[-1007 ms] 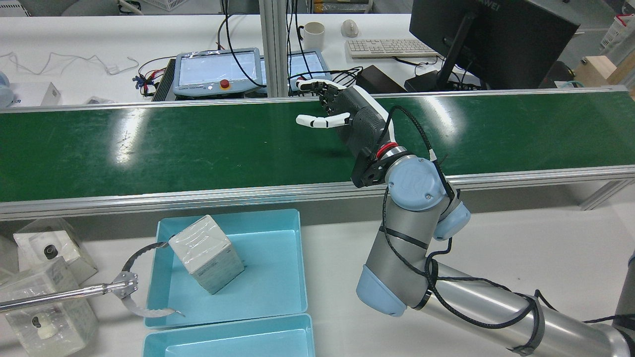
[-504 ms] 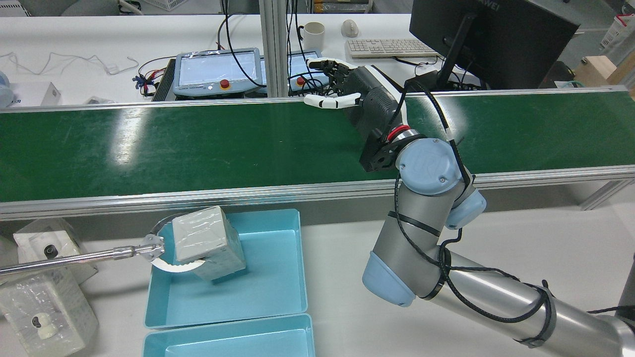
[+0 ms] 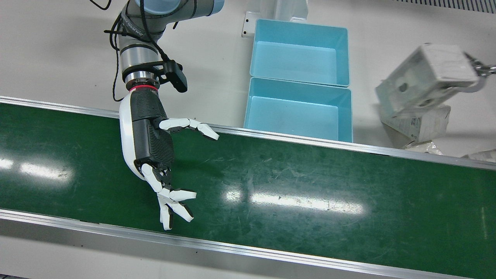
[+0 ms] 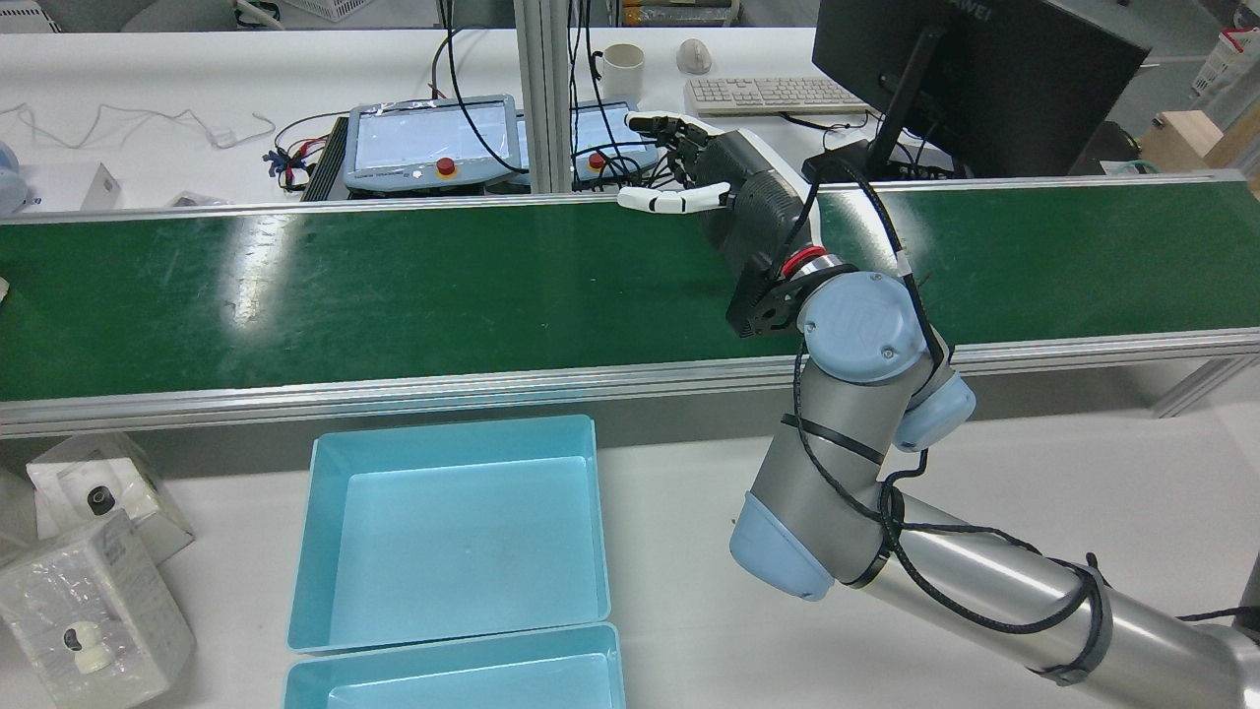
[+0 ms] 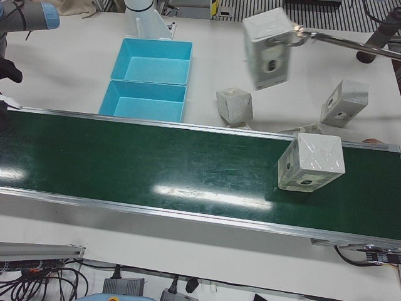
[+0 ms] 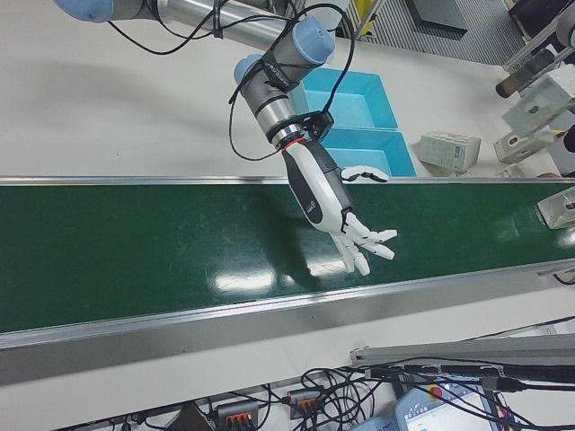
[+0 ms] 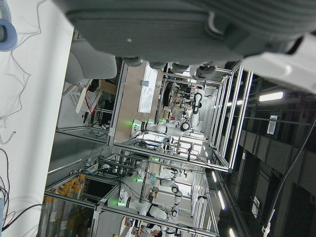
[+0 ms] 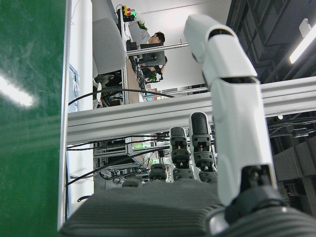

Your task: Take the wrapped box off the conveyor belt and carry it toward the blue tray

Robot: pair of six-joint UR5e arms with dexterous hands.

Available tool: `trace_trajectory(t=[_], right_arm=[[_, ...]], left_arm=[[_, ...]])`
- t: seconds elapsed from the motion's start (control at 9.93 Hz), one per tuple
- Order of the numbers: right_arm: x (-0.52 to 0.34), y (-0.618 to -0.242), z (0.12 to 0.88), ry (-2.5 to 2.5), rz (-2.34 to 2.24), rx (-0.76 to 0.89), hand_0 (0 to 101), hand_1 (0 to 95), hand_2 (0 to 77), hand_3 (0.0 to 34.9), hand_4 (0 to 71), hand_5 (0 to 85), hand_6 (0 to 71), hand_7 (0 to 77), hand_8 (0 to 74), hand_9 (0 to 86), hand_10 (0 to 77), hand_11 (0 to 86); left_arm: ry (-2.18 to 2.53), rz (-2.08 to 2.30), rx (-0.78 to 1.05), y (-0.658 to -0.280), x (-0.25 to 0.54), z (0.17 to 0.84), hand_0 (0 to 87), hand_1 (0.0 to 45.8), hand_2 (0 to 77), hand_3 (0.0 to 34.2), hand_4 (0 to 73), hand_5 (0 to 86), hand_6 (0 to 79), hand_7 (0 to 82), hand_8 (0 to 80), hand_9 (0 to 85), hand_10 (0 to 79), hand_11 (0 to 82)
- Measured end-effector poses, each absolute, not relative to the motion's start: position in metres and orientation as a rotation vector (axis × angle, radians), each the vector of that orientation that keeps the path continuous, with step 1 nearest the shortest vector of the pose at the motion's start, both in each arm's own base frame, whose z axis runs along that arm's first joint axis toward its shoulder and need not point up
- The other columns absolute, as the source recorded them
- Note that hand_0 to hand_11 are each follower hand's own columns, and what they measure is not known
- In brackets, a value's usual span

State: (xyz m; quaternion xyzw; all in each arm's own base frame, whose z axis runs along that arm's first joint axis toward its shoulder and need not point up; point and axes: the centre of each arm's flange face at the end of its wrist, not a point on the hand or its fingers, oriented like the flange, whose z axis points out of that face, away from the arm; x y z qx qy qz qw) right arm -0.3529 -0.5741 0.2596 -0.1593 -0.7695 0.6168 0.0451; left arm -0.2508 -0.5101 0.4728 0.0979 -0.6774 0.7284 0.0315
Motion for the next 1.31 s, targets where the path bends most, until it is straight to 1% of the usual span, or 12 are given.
trace_trajectory(t=[0.2,0.3,0.6,0.71,0.81,0.91,1.01,1.11,1.31], right_arm=[[-0.329,-0.584,0.253,-2.382,1.883,-0.459,52,21.3,24.0,0.2,16.4,30.0,8.7,9.8,0.0,4.9,0.0,1.1],[-0.314,-0.59,0.251,-2.391,1.885,-0.442,52,22.4,24.5,0.1,18.5,30.5,8.7,12.5,2.2,4.4,0.0,0.5],[-0.309,-0.591,0.252,-2.381,1.887,-0.442,52,22.4,24.5,0.1,19.1,32.2,9.3,12.0,2.2,4.4,0.0,0.5],[-0.318,-0.588,0.258,-2.36,1.894,-0.446,52,22.4,24.5,0.1,18.0,31.1,7.6,11.4,2.2,4.4,0.0,0.5],[-0.327,-0.587,0.267,-2.335,1.905,-0.445,52,22.4,24.5,0.1,18.0,31.1,7.6,11.4,2.2,4.4,0.0,0.5],[-0.333,-0.587,0.274,-2.315,1.914,-0.443,52,22.4,21.3,0.3,14.2,27.3,7.6,9.8,0.5,4.4,0.0,0.5],[-0.336,-0.586,0.278,-2.305,1.919,-0.442,52,22.4,21.3,0.3,14.2,27.3,7.6,9.8,0.5,4.4,0.0,0.5],[-0.338,-0.587,0.28,-2.303,1.919,-0.444,52,21.3,21.3,0.2,13.6,27.8,7.1,8.2,0.5,3.3,0.0,0.5],[-0.339,-0.588,0.283,-2.315,1.914,-0.455,52,21.3,21.3,0.3,13.6,29.5,7.1,8.2,0.5,3.3,0.0,0.5]], left_arm=[[-2.087,2.243,0.302,-0.51,-0.251,0.473,0.0,0.0,0.5,0.0,0.0,1.1,0.5,0.5,0.5,0.0,0.5,0.5],[-2.087,2.243,0.302,-0.51,-0.251,0.473,0.0,0.0,0.5,0.0,0.0,1.1,0.5,0.0,0.5,0.0,0.5,0.5],[-2.087,2.243,0.302,-0.51,-0.251,0.473,0.0,0.0,0.5,0.0,0.0,1.1,0.5,0.5,0.5,0.5,0.5,0.5],[-2.087,2.243,0.302,-0.51,-0.251,0.473,0.0,0.0,0.5,0.0,0.0,1.1,0.5,0.0,0.5,0.5,0.5,0.5],[-2.087,2.243,0.302,-0.51,-0.251,0.473,0.0,0.0,0.5,0.0,0.0,1.1,0.5,0.0,0.5,0.0,0.5,0.5],[-2.086,2.243,0.302,-0.51,-0.251,0.473,0.0,0.0,0.5,0.0,0.0,1.1,0.5,0.5,0.5,0.0,0.5,0.5],[-2.087,2.243,0.302,-0.51,-0.251,0.473,0.0,0.0,0.5,0.0,0.0,1.1,0.5,0.0,0.5,0.5,0.5,0.5],[-2.087,2.243,0.302,-0.51,-0.251,0.473,0.0,0.0,0.5,0.0,0.0,1.1,0.5,0.5,0.5,0.0,0.5,0.5],[-2.087,2.243,0.302,-0.51,-0.251,0.473,0.0,0.0,1.1,0.0,0.0,1.1,0.5,0.5,0.5,0.5,0.5,0.5]])
